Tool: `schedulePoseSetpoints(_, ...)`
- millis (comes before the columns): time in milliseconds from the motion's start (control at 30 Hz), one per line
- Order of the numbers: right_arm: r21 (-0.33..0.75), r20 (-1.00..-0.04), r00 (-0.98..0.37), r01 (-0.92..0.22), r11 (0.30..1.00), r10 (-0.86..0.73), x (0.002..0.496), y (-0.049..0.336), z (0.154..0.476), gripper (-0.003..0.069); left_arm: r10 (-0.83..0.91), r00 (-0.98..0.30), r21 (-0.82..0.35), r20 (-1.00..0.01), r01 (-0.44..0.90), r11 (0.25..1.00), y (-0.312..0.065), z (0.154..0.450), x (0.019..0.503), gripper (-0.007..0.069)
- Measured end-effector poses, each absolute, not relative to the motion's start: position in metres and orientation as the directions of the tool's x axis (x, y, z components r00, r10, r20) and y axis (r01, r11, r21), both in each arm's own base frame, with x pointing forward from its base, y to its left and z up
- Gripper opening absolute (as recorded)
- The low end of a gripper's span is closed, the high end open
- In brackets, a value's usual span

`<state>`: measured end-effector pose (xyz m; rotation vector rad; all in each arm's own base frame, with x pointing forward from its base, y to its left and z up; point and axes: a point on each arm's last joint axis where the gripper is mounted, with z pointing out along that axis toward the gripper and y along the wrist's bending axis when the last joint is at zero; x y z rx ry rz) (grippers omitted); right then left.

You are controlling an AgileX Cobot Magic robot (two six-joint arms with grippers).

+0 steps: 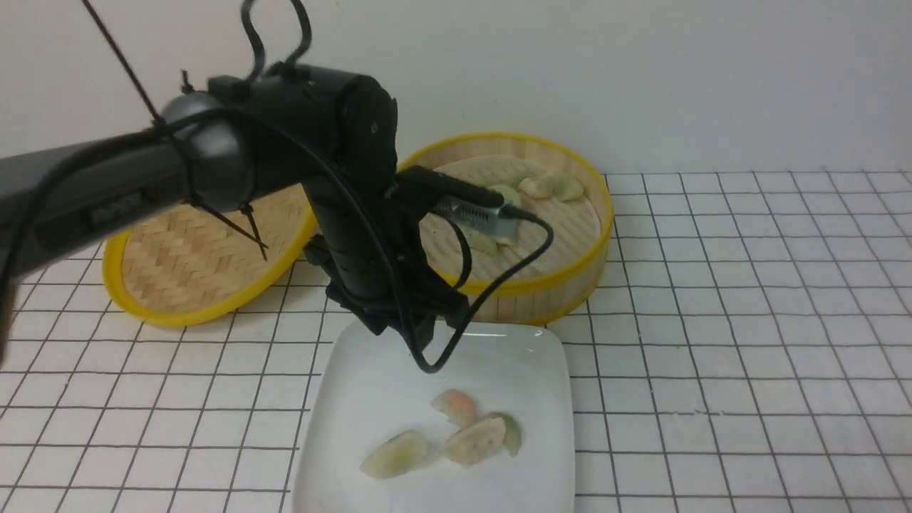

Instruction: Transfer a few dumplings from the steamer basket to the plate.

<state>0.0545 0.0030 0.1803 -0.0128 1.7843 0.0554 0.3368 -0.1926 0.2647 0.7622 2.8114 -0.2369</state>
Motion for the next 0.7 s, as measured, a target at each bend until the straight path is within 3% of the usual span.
schedulePoseSetpoints(33,0.031,-0.977,-0.213,-0.039,0.999,0.022,0.054,0.003,0.180,-0.0010,0.474,-0.838,-0.097,-0.271,0.514,0.852,-0.191,0.273,0.334,0.0168)
schedulePoseSetpoints(67,0.030,-0.977,-0.213,-0.039,0.999,0.021,0.054,0.003,0.180,-0.0010,0.454,-0.819,-0.097,-0.350,0.514,0.853,-0.185,0.300,0.323,0.0077)
schedulePoseSetpoints(133,0.030,-0.977,-0.213,-0.039,0.999,0.021,0.054,0.003,0.180,-0.0010,0.414,-0.773,-0.101,-0.481,0.518,0.849,-0.175,0.340,0.303,0.0018)
schedulePoseSetpoints(233,0.029,-0.977,-0.213,-0.039,0.999,0.020,0.054,0.003,0.180,-0.0010,0.349,-0.676,-0.097,-0.649,0.528,0.844,-0.158,0.388,0.272,-0.0003)
schedulePoseSetpoints(333,0.029,-0.977,-0.213,-0.039,0.999,0.020,0.054,0.003,0.180,-0.0010,0.306,-0.600,-0.088,-0.739,0.536,0.839,-0.145,0.419,0.246,-0.0006)
schedulePoseSetpoints(500,0.029,-0.977,-0.213,-0.039,0.999,0.020,0.054,0.003,0.180,-0.0010,0.245,-0.479,-0.070,-0.843,0.550,0.832,-0.122,0.461,0.204,-0.0006)
schedulePoseSetpoints(700,0.029,-0.977,-0.213,-0.039,0.999,0.020,0.054,0.003,0.180,-0.0010,0.209,-0.361,-0.027,-0.909,0.551,0.834,-0.097,0.490,0.162,-0.0006)
